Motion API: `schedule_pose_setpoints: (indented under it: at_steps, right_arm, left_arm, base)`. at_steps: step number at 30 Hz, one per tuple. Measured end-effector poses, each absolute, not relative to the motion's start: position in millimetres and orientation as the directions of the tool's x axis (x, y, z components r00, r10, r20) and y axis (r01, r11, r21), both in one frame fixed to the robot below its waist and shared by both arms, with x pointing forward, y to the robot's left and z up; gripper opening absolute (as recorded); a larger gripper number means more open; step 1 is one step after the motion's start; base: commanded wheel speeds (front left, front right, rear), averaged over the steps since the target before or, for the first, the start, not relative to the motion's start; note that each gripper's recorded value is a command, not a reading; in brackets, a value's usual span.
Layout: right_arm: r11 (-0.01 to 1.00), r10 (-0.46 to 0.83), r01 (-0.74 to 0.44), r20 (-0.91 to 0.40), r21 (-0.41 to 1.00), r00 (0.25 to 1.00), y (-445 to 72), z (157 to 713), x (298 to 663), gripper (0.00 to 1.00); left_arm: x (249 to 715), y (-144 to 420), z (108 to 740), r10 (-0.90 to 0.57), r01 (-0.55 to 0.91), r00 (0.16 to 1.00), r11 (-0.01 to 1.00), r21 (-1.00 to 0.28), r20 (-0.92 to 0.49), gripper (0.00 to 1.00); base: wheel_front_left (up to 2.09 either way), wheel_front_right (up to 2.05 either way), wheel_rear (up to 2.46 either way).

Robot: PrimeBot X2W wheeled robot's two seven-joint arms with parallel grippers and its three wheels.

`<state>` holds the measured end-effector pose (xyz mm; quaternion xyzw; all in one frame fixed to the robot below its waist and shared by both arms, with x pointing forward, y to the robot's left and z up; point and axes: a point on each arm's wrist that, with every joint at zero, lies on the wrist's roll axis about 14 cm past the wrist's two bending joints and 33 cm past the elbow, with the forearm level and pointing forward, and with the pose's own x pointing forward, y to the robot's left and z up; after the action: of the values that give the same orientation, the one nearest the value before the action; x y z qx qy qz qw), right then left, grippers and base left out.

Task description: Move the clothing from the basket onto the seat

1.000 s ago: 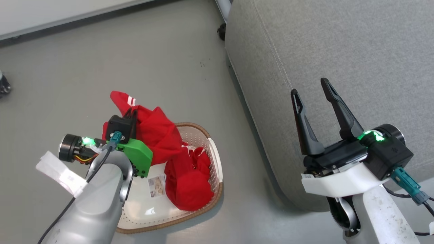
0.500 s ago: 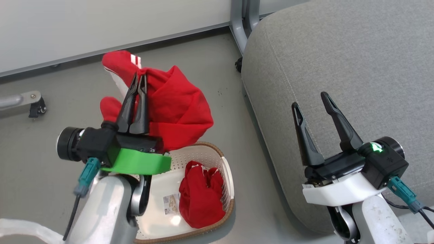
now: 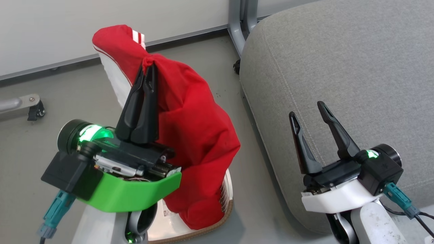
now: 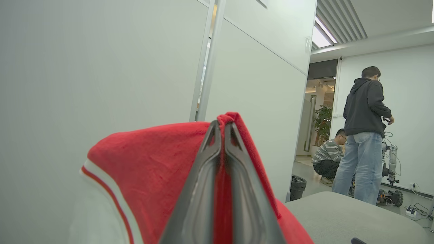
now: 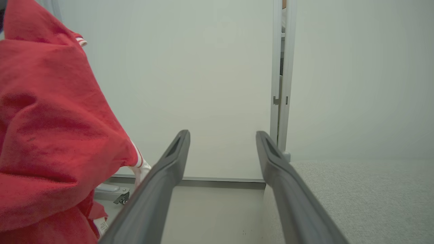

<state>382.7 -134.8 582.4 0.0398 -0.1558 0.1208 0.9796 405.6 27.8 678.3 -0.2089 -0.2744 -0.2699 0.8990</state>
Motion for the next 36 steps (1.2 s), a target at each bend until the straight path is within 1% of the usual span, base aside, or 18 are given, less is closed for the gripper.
schedule_pose_setpoints:
  at_steps: [3, 11, 15, 21, 27, 32, 36]
  right_arm:
    - [0.969, 0.221, -0.245, 0.310, 0.039, 0.925, -136, 581, 382, 1.00]
    - [0.972, 0.207, -0.231, 0.308, 0.042, 0.929, -141, 580, 382, 1.00]
    - [0.967, 0.227, -0.251, 0.316, 0.038, 0.921, -137, 584, 381, 1.00]
    - [0.928, 0.338, -0.371, 0.338, 0.037, 0.878, -113, 593, 374, 1.00]
    - [0.850, 0.497, -0.526, 0.330, 0.000, 0.803, -80, 596, 363, 1.00]
    - [0.805, 0.574, -0.593, 0.294, -0.029, 0.764, -65, 588, 363, 1.00]
    - [0.767, 0.634, -0.637, 0.253, -0.079, 0.731, -52, 578, 367, 1.00]
  left_arm:
    - [403, 23, 682, -0.378, 0.624, 0.690, 0.744, -0.241, 0.617, 0.00]
    - [403, 16, 679, -0.398, 0.643, 0.682, 0.726, -0.245, 0.613, 0.00]
    - [403, 14, 678, -0.402, 0.646, 0.681, 0.723, -0.245, 0.612, 0.00]
    - [405, 11, 675, -0.414, 0.650, 0.680, 0.722, -0.236, 0.605, 0.00]
    - [406, 6, 668, -0.432, 0.653, 0.682, 0.723, -0.226, 0.589, 0.00]
    - [406, 1, 666, -0.447, 0.663, 0.677, 0.715, -0.220, 0.585, 0.00]
    - [401, -7, 666, -0.474, 0.677, 0.661, 0.712, -0.189, 0.582, 0.00]
  base:
    - [0.00, 0.00, 0.00]
    - [0.00, 0.00, 0.00]
    - [0.00, 0.00, 0.00]
    - [0.00, 0.00, 0.00]
    - [0.00, 0.00, 0.00]
    - [0.00, 0.00, 0.00]
    - [0.00, 0.00, 0.00]
